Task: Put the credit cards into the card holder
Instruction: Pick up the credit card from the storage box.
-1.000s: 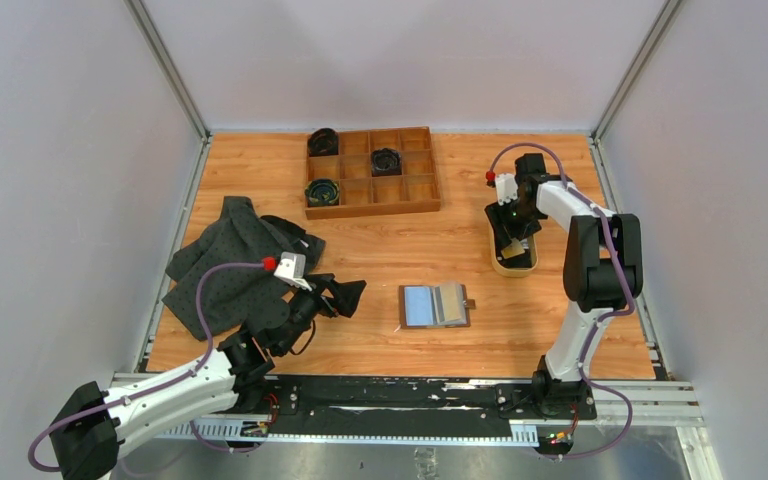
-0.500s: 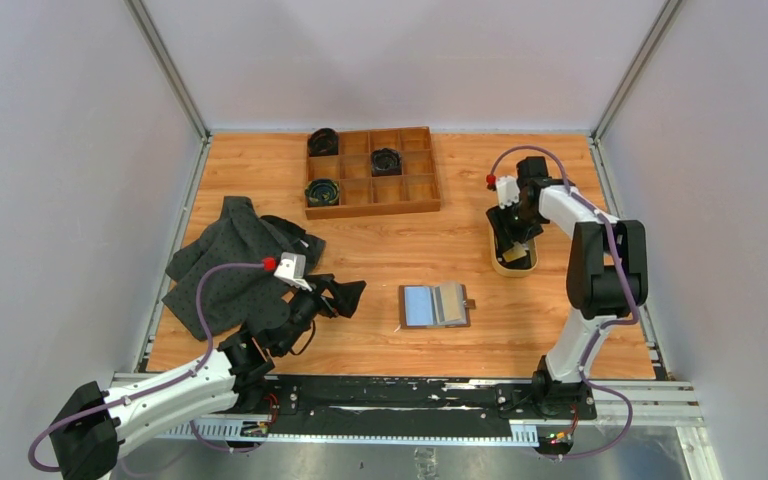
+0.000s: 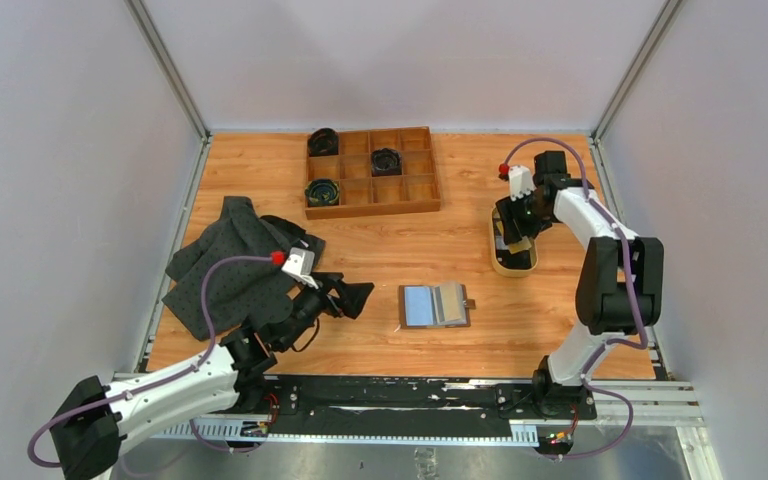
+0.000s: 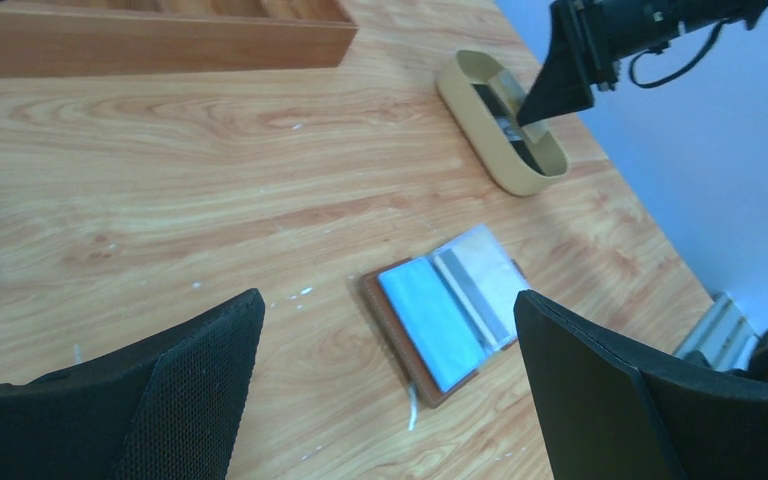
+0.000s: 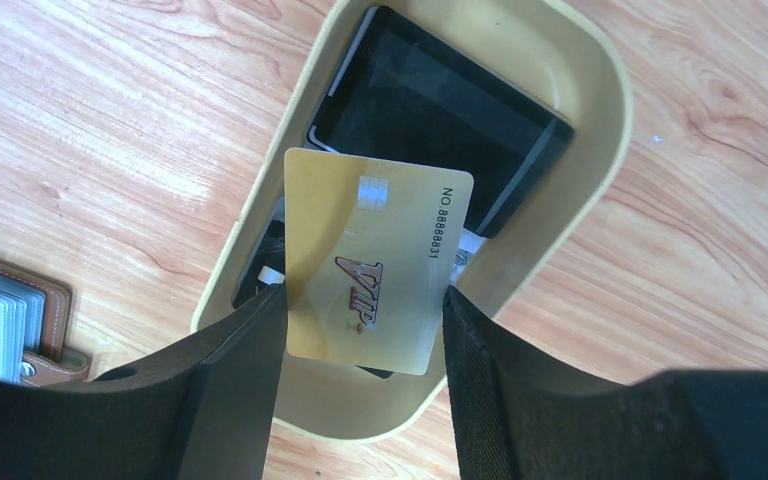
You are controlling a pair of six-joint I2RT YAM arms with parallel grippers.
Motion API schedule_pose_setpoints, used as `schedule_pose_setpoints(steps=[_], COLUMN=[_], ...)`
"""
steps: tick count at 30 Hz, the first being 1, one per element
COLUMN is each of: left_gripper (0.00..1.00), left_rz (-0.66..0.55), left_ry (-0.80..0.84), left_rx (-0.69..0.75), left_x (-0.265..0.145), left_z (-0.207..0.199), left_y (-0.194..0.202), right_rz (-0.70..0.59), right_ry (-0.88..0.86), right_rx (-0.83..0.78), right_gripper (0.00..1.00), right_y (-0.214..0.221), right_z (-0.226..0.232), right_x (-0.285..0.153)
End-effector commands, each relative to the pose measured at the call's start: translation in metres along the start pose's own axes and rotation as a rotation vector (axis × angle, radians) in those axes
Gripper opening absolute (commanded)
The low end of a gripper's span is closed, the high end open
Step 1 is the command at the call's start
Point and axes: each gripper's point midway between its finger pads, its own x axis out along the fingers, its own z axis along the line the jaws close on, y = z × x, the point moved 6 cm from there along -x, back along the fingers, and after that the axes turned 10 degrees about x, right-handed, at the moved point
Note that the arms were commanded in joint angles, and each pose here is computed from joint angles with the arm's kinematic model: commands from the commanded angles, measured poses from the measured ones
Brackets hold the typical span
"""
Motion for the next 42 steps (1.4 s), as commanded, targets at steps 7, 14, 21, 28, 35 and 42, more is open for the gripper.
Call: schedule_pose_setpoints(steps=[7,14,21,28,35,42], left_gripper=[1.0,0.98,0.97,0.97,0.94,0.88], left_rz=[0.009,0.048,0.06,0.011,-0.01,0.008], left_ry=[0.182,0.256,0.262,0.23,0.17,0.113], left_rx=[-0.155,-0.285,-0.346,-0.413,-0.474,-0.484], left_x=[0.014,0.035,0.046,0.055,0.072,0.091], left_z=[-0.043,-0.066,-0.071,-0.07,-0.069,-0.068], left_y=[-0.031,-0.035,-0.026,-0.029,-0.03,-0.022], right_rz=[-0.093,-0.155,-0.178,-0.159,-0.099,-0.057], right_ry=[-0.124,-0.273,-0.497,-0.587,-0.625,-0.615], right_rx=[0.047,0.057,0.08,-0.003,-0.119,-0.252], right_gripper=[0.38,0.38,0.37,0.37,0.37,0.37], right_y=[0.002,0.0,0.009,0.026,0.033,0.039], right_z=[0.003,0.026,0.061,0.094,0.126,0.154], right_x=[-0.022,-0.039,-0.054,-0.056,-0.044,-0.036])
